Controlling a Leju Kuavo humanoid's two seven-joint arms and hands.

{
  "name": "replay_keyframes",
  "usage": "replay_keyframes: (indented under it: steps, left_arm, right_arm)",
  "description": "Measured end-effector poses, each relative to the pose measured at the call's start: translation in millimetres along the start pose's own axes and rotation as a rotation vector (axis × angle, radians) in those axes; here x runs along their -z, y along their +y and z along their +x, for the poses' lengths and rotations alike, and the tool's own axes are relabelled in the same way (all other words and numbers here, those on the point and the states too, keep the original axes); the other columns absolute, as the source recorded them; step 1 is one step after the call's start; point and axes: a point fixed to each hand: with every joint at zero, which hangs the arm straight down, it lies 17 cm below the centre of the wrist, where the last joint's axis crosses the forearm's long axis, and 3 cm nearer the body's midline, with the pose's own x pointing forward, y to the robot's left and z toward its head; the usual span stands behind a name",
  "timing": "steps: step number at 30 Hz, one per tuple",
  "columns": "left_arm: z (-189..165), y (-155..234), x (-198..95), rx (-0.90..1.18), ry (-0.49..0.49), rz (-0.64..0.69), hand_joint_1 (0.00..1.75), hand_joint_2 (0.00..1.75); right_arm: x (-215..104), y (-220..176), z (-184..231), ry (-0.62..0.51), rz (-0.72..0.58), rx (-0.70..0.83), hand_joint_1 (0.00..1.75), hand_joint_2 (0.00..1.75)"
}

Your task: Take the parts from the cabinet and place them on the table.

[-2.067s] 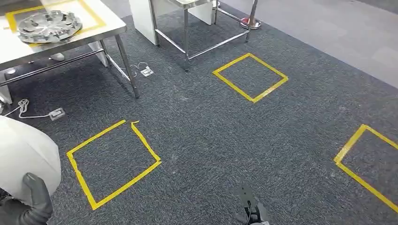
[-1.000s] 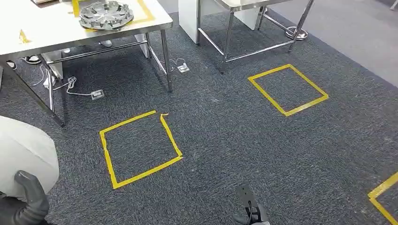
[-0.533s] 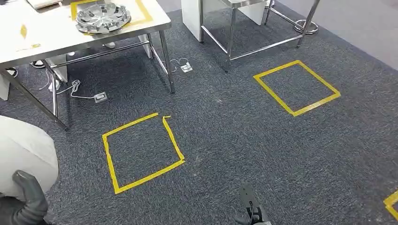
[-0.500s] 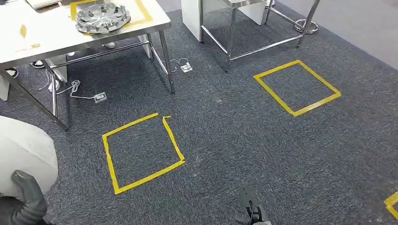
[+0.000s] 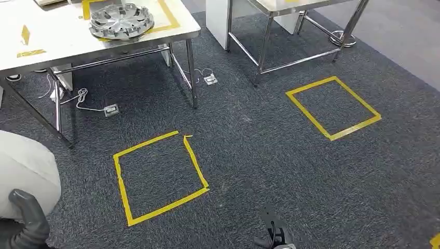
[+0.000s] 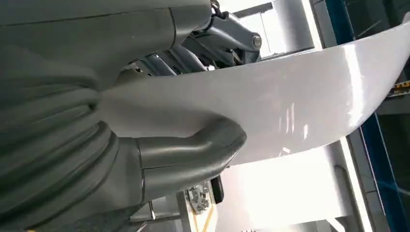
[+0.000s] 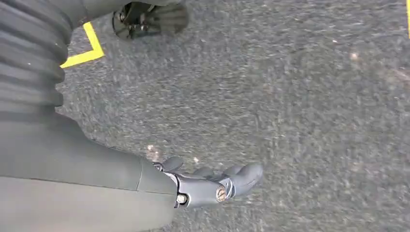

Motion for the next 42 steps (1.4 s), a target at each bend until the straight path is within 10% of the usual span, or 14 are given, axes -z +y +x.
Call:
replay_keyframes:
  steps: [42]
  left_arm:
    - [2,4,-2,-0.011,0.005,-0.004,1.75,1.75]
  right_arm:
    - [-5,0,-18,0.028,0.005,0.007,0.00,1.75]
